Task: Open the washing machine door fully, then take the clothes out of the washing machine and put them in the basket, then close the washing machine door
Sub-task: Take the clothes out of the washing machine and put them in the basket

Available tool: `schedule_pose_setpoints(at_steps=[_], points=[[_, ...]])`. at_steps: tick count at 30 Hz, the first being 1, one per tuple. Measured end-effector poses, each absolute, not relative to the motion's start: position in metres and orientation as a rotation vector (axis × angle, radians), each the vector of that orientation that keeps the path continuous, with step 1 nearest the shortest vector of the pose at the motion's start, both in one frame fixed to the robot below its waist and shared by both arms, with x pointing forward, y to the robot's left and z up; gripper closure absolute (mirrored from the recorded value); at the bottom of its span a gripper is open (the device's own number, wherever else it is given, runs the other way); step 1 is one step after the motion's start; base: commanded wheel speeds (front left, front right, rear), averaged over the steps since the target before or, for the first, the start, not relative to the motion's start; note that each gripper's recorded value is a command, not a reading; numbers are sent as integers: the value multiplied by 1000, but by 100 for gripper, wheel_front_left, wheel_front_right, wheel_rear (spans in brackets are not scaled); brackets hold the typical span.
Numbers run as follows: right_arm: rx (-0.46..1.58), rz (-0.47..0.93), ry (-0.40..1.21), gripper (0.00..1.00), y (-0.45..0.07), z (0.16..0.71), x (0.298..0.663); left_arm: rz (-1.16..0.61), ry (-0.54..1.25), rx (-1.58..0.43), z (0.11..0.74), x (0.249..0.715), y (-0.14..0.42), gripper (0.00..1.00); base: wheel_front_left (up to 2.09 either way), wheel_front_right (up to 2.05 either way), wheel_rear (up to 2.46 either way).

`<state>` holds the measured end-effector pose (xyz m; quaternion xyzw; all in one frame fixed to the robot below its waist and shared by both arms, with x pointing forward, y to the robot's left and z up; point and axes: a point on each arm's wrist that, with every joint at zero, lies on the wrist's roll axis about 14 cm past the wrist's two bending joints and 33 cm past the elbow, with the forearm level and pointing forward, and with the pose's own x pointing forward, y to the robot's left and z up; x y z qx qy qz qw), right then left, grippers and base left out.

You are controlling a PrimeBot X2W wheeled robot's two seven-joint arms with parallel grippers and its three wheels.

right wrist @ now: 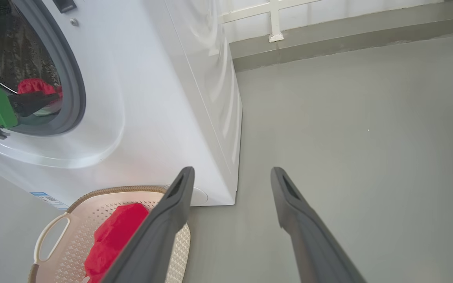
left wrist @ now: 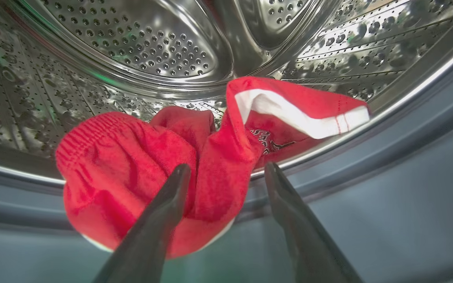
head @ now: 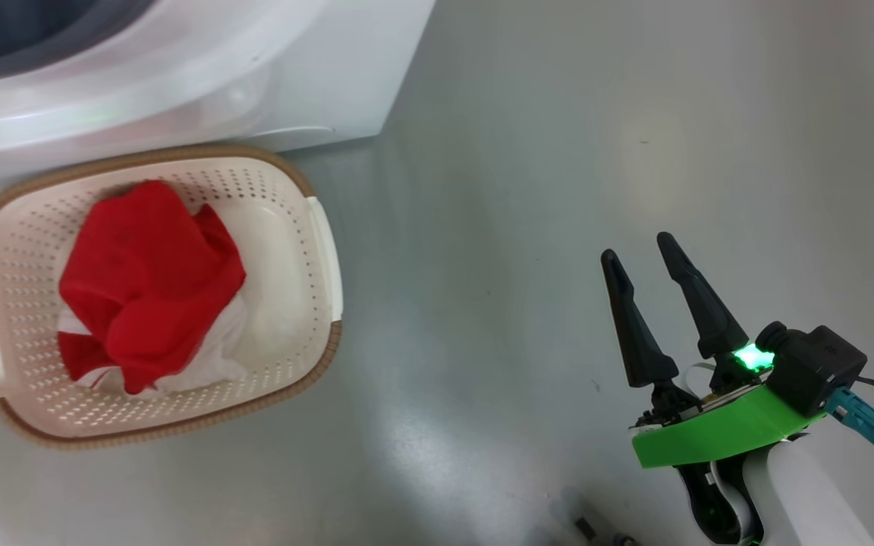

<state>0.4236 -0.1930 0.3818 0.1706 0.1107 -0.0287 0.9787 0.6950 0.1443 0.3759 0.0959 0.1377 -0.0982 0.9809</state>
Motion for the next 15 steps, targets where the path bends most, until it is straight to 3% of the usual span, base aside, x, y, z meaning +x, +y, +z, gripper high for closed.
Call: schedule_pose_setpoints(at_steps=[12, 13, 14, 15], points=[[334, -82, 252, 0, -200, 373, 418, -190, 371, 269, 346, 706, 151, 2, 0, 0, 0], [334, -82, 249, 0, -200, 374, 419, -190, 370, 269, 346, 707, 150, 56, 0, 0, 0], [333, -80, 243, 0, -200, 375, 420, -189, 372, 270, 346, 707, 151, 94, 0, 0, 0], [332, -77, 237, 0, -200, 377, 422, -188, 375, 271, 345, 706, 151, 100, 0, 0, 0]])
